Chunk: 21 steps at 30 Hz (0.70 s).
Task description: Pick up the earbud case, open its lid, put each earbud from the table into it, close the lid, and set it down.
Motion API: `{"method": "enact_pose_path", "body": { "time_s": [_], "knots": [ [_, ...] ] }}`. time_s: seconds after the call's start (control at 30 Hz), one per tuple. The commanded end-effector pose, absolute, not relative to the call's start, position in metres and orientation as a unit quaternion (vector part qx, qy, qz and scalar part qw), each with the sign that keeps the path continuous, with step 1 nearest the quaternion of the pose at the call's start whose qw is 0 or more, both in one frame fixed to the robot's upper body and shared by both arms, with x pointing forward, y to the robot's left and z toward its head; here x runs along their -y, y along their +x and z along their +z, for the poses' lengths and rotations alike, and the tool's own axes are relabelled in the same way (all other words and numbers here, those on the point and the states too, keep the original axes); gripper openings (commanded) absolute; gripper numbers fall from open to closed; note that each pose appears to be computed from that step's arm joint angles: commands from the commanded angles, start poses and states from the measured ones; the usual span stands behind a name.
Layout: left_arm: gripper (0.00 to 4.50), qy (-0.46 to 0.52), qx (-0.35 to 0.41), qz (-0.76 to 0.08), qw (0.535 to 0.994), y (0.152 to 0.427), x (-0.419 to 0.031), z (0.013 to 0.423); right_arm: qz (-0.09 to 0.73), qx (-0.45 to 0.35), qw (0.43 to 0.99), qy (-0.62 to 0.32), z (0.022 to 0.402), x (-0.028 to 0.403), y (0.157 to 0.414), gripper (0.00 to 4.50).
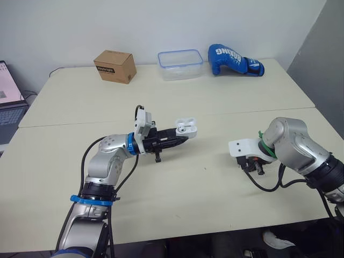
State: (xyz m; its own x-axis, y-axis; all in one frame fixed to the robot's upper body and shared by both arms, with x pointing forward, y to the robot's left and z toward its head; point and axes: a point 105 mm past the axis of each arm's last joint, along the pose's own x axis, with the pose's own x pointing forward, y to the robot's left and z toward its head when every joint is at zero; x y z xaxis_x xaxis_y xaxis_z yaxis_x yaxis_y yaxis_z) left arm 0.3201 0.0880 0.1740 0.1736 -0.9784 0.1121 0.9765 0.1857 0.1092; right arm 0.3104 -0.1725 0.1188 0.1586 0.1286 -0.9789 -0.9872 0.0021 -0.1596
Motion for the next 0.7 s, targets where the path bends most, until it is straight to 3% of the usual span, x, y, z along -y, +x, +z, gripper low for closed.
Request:
{"method": "enact_pose_path", "body": {
  "time_s": [0.03, 0.7],
  "knots": [
    [0.77, 0.017, 0.099, -0.644, 0.759, 0.318, -0.0858, 0.1837, 0.487, -0.415, 0.566, -0.52, 0.1262, 0.1722, 0.3104, 2.39],
    [0.77, 0.018, 0.1, -0.649, 0.754, 0.3216, -0.0832, 0.1854, 0.47, -0.423, 0.59, -0.502, 0.1259, 0.1668, 0.3023, 2.39]
  ]
}}
